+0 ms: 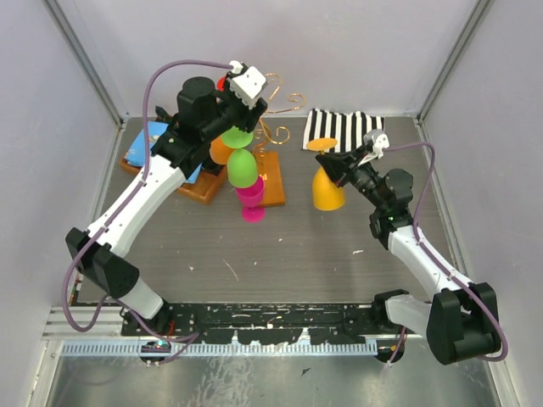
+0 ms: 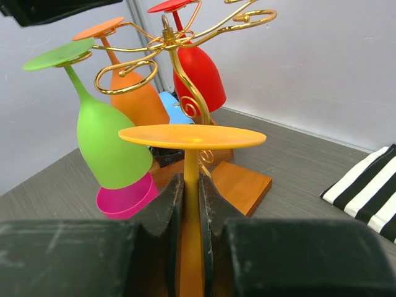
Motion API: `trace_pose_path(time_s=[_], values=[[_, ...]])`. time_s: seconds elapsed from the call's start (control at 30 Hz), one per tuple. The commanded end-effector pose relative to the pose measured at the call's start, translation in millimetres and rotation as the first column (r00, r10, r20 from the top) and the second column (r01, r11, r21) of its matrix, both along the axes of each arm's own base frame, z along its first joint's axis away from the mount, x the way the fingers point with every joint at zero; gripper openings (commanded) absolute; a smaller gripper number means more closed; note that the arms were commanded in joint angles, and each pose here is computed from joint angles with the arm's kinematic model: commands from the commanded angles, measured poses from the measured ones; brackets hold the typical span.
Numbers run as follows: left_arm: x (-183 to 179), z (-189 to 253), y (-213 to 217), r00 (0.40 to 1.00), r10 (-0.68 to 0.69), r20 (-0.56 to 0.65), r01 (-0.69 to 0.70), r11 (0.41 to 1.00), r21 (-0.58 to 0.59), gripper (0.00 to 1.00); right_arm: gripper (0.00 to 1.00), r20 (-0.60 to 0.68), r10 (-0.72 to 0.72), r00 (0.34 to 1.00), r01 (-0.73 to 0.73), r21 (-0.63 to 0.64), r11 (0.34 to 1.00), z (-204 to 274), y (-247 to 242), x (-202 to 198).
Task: Place the wine glass upside down on the wine glass rack
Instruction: Turn the wine glass upside down at the wine rack.
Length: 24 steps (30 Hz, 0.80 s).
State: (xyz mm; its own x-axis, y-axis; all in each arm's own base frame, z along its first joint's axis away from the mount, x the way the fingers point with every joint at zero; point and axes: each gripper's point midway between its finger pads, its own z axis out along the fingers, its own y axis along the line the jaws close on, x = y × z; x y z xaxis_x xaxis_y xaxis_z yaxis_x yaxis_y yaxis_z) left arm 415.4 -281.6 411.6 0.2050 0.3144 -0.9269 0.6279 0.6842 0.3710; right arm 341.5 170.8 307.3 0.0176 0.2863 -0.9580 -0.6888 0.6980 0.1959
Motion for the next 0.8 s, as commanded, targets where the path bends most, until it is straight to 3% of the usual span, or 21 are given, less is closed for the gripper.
trace_pose_path(time_s=[0.0, 0.43, 0.77], values=[[12.8, 8.4, 8.1, 0.993, 0.09, -0.077, -0.092, 0.995, -0.032, 0.62, 0.0, 0.098, 0.031, 0.995, -0.034, 0.027, 0.999, 23.3, 2.7, -7.3], [36.4, -17.2, 5.6, 0.948, 0.178, -0.263, -0.177, 0.984, 0.025, 0.65, 0.0, 0.075, 0.052, 0.996, -0.055, 0.038, 0.998, 16.2, 5.2, -7.7], [48.2, -34.0, 1.4, 0.929, 0.201, -0.312, -0.2, 0.979, 0.033, 0.55, 0.0, 0.066, 0.05, 0.997, -0.053, 0.04, 0.998, 11.4, 4.9, -6.3]])
